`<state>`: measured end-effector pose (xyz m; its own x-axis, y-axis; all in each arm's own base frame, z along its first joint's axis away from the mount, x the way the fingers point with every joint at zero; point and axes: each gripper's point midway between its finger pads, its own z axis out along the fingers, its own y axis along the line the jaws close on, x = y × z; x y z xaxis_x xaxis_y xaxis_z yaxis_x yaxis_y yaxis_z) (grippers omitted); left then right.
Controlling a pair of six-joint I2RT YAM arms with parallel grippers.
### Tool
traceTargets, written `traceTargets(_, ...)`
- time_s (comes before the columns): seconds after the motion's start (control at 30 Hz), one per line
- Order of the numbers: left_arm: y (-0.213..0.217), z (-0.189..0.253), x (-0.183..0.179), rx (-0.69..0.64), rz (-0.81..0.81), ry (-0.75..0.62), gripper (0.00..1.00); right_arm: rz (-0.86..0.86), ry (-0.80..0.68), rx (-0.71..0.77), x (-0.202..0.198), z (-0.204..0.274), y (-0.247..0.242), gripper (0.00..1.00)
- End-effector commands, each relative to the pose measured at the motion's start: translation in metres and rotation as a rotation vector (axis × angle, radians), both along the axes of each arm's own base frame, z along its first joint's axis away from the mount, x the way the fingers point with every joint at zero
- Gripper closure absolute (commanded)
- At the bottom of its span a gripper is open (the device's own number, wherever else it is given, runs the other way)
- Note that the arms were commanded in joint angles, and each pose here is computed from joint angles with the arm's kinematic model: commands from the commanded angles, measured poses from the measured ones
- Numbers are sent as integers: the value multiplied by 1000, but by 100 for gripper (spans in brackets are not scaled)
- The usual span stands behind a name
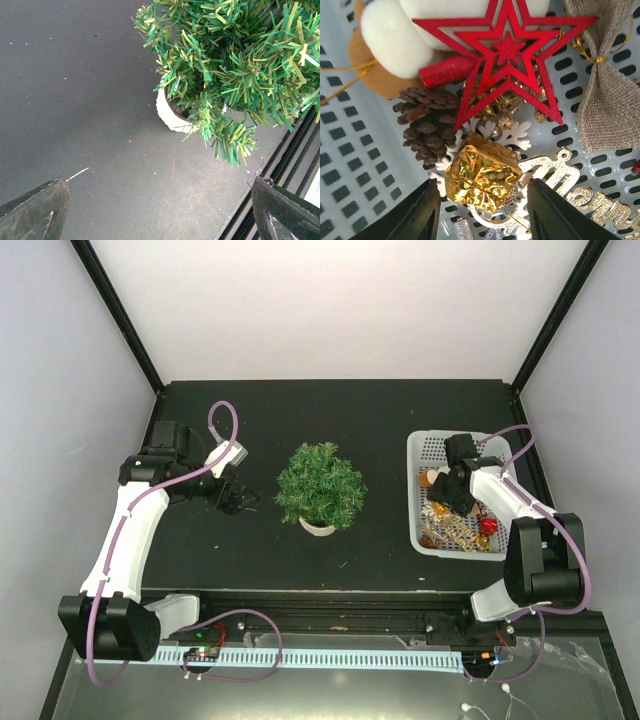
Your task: Decorate the small christmas tree
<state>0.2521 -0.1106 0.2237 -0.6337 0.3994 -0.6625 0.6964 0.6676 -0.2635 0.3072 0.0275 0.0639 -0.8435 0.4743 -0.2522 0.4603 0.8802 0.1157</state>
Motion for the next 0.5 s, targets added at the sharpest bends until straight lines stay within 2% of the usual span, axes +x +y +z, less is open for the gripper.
traceTargets(0.0,0,15,2,6,-1,-42,1,3,-32,24,-1,1,4,50)
traceTargets(0.47,1,14,0,12,8,-42,1,9,-20,47,-2,-13,8,54)
